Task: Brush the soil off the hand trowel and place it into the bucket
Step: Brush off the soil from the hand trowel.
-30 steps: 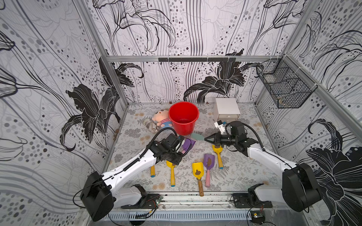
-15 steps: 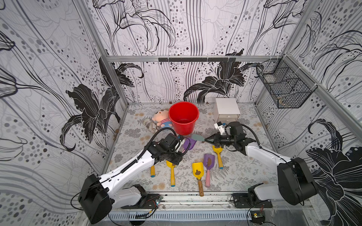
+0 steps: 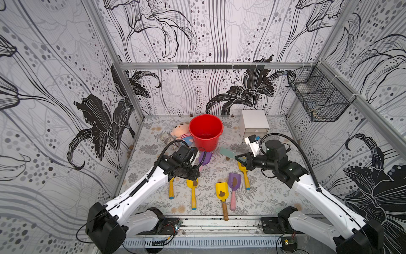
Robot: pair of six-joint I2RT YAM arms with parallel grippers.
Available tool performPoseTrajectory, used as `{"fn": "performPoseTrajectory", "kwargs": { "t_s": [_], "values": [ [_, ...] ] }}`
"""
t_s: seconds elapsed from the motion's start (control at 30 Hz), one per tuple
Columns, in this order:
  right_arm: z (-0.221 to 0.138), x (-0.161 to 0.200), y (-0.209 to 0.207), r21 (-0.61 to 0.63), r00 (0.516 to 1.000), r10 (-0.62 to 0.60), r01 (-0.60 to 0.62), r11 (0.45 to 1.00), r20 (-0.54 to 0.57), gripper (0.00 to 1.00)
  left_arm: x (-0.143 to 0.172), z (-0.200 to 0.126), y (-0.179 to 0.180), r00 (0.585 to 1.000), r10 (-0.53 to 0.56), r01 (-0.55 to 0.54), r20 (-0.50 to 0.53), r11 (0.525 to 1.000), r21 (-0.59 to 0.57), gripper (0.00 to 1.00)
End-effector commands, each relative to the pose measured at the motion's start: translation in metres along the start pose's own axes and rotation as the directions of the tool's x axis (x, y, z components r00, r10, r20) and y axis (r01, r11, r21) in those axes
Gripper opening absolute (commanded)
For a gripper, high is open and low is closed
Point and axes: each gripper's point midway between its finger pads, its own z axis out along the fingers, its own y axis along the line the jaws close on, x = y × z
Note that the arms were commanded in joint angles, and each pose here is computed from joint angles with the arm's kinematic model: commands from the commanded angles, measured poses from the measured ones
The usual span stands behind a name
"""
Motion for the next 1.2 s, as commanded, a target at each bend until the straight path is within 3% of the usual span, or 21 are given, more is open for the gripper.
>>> {"fn": "performPoseTrajectory", "kwargs": {
  "t_s": [0.0, 0.13, 0.23, 0.47, 0.67, 0.77, 0.87, 1.0, 1.17],
  "values": [
    [0.0, 0.013, -0.019, 0.122, 0.988, -0.146, 0.151, 0.981, -0.047, 0.0, -0.006, -0.026, -0.013, 0.999, -0.042, 0.041, 0.015, 0.998, 0.056, 0.0],
    [0.005, 0.022, -0.015, 0.181, 0.955, -0.282, 0.294, 0.939, -0.09, 0.0, -0.005, -0.043, -0.016, 0.999, -0.053, 0.054, -0.013, 0.997, 0.048, 0.0],
    [0.012, 0.029, -0.008, 0.213, 0.901, -0.412, 0.433, 0.876, -0.134, 0.0, -0.002, -0.051, -0.016, 0.997, -0.058, 0.059, -0.051, 0.998, 0.022, 0.0],
    [0.027, 0.052, 0.004, 0.166, 0.757, -0.619, 0.651, 0.741, -0.207, 0.0, 0.003, -0.068, -0.003, 0.992, -0.053, 0.045, -0.111, 0.996, -0.074, 0.0],
    [0.045, 0.07, 0.013, 0.102, 0.603, -0.751, 0.793, 0.6, -0.27, 0.0, 0.003, -0.07, -0.007, 0.987, -0.059, 0.056, -0.151, 0.998, -0.025, 0.0],
    [0.057, 0.076, 0.027, 0.058, 0.523, -0.819, 0.849, 0.525, -0.235, 0.0, 0.004, -0.068, -0.006, 0.983, -0.055, 0.052, -0.178, 0.998, -0.023, 0.0],
    [0.068, 0.081, 0.046, 0.033, 0.412, -0.895, 0.91, 0.413, -0.173, 0.0, 0.008, -0.061, -0.018, 0.974, -0.052, 0.065, -0.222, 0.997, 0.052, 0.0],
    [0.081, 0.08, 0.052, 0.042, 0.307, -0.936, 0.952, 0.304, -0.175, 0.0, 0.011, -0.057, -0.022, 0.968, -0.043, 0.063, -0.246, 0.995, 0.076, 0.0],
    [0.09, 0.067, 0.049, 0.114, 0.269, -0.946, 0.961, 0.251, -0.179, 0.0, 0.019, -0.047, -0.021, 0.962, -0.036, 0.064, -0.271, 0.994, 0.094, 0.0]
  ]
}}
